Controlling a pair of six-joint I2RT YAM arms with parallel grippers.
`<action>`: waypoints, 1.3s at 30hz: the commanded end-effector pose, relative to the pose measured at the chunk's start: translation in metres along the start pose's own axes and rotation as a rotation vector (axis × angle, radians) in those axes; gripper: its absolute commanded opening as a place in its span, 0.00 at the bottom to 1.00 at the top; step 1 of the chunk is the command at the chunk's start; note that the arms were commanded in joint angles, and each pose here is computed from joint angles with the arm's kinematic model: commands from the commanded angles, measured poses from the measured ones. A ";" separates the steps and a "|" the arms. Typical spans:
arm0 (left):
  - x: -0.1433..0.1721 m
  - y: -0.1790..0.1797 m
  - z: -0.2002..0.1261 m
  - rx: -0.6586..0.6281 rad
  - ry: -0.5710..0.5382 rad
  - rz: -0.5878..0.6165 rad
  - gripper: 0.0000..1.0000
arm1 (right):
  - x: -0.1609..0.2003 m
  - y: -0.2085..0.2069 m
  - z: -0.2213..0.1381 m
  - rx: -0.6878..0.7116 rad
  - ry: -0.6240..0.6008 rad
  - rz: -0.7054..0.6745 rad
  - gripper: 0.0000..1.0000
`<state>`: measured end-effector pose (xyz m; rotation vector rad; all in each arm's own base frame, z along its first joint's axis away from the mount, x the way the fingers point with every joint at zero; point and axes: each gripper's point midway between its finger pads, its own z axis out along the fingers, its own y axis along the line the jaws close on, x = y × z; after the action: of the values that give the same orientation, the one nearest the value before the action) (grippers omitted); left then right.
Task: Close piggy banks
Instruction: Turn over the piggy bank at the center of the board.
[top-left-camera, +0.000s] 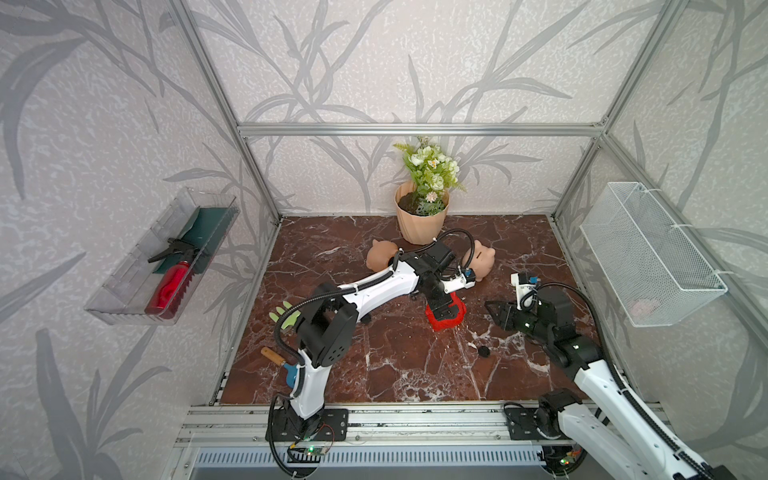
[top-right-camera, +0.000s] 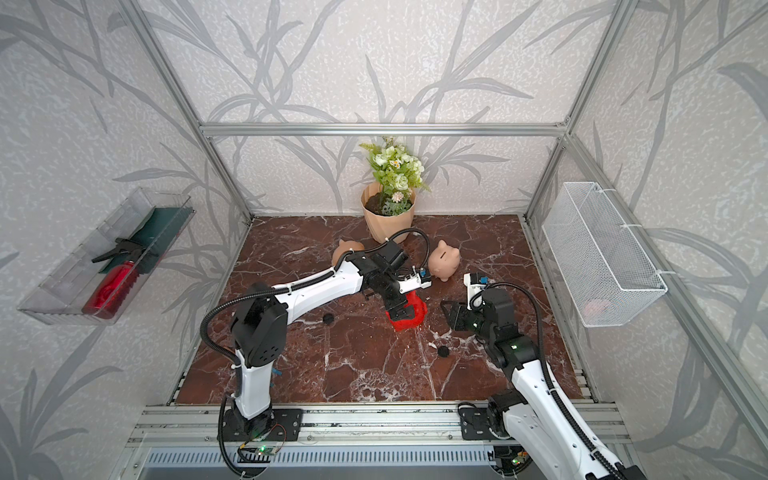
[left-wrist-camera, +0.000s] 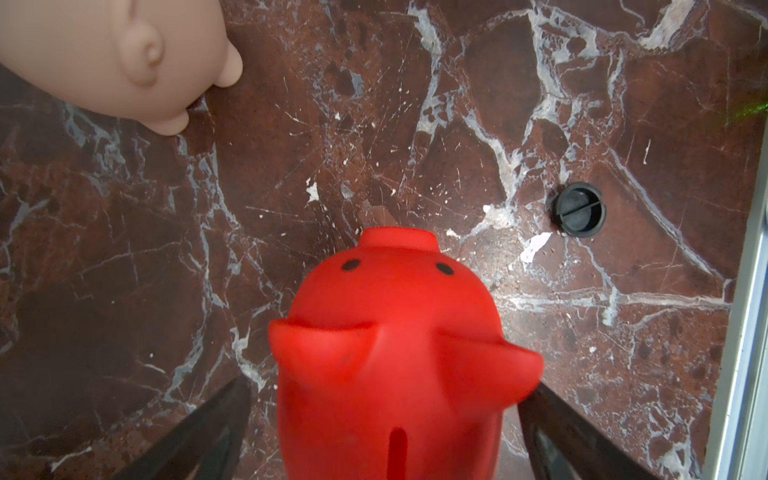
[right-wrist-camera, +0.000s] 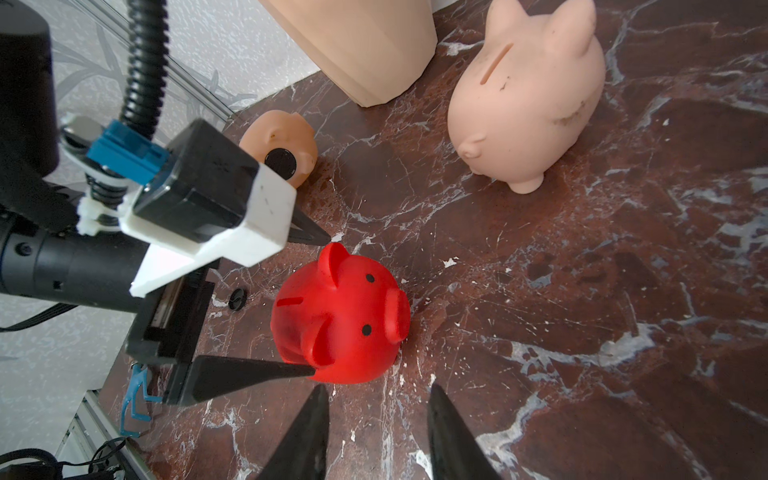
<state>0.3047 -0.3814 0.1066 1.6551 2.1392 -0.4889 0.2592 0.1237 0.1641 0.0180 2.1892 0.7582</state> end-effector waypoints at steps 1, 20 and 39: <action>-0.018 -0.002 -0.001 0.027 -0.052 0.042 0.99 | 0.000 -0.001 0.000 0.002 0.001 -0.005 0.40; -0.019 0.005 0.011 0.022 -0.030 -0.048 0.92 | -0.002 0.000 0.003 -0.009 0.003 0.006 0.40; -0.003 0.036 -0.013 0.088 -0.099 -0.427 0.77 | -0.002 0.000 0.005 -0.021 0.009 0.021 0.40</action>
<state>0.3397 -0.3770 0.1077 1.2922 2.3760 -0.6787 0.2620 0.1243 0.1585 0.0310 2.2104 0.7728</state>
